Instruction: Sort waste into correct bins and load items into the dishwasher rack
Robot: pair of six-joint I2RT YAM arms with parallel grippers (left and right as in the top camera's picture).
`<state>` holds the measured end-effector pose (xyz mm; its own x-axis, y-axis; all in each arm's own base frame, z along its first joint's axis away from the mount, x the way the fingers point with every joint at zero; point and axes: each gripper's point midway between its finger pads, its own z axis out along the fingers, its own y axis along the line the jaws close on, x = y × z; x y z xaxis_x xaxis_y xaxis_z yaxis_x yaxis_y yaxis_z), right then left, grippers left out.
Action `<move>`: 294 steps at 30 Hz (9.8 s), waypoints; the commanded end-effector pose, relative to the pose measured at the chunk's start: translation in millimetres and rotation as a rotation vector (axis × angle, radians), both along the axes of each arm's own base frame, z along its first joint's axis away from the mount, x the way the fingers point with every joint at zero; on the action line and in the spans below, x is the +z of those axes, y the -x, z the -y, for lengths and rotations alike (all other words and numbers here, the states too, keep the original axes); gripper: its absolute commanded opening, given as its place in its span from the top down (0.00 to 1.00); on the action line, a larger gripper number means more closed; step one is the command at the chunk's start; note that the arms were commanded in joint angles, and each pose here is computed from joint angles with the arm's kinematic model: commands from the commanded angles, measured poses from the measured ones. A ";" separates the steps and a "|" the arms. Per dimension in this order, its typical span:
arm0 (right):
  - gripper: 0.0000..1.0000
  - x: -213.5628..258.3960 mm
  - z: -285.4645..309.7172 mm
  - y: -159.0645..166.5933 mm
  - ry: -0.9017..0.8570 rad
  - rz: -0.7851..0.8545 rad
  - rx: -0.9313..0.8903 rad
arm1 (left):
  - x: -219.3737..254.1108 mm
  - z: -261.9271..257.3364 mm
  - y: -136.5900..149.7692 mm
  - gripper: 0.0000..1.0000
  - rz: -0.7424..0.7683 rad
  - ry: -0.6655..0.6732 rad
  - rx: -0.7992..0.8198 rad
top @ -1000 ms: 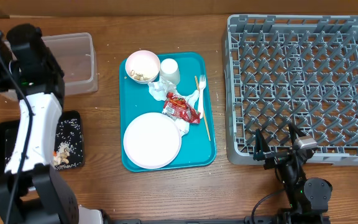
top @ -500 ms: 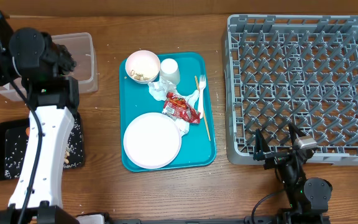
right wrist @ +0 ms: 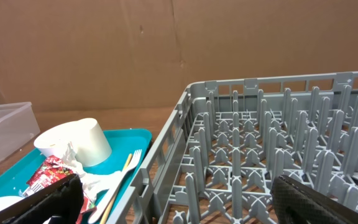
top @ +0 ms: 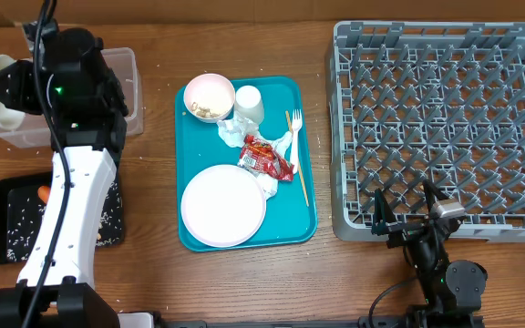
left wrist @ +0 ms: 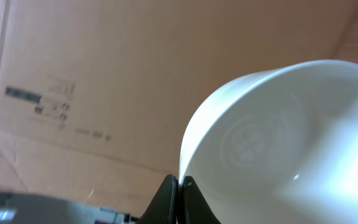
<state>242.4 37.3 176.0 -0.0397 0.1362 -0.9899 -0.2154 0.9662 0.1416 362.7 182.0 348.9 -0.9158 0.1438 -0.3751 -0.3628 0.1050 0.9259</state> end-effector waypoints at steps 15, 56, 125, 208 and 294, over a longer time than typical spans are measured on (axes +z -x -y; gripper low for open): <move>0.00 -1.6 -0.7 0.1 0.007 0.006 0.002 | -20.2 18.0 -17.5 0.96 0.309 0.251 -0.210; 0.00 -1.6 -0.7 0.1 0.007 0.006 0.002 | -237.6 239.0 -36.2 0.96 -0.053 1.641 -0.365; 0.00 -1.6 -0.7 0.1 0.007 0.006 0.002 | -287.1 306.0 -117.4 0.52 -0.537 1.206 -1.024; 0.00 -1.6 -0.7 0.1 0.007 0.006 0.002 | -121.5 109.6 66.8 0.96 0.532 2.133 -0.487; 0.00 -1.6 -0.7 0.1 0.007 0.006 0.002 | -131.3 306.1 -103.6 0.96 0.349 1.187 -1.009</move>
<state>242.4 37.3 175.9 -0.0405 0.1362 -0.9899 -0.2157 0.9661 0.1418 444.6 -123.6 249.4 -0.4764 -0.0123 -0.8792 0.2154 0.9678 -0.1303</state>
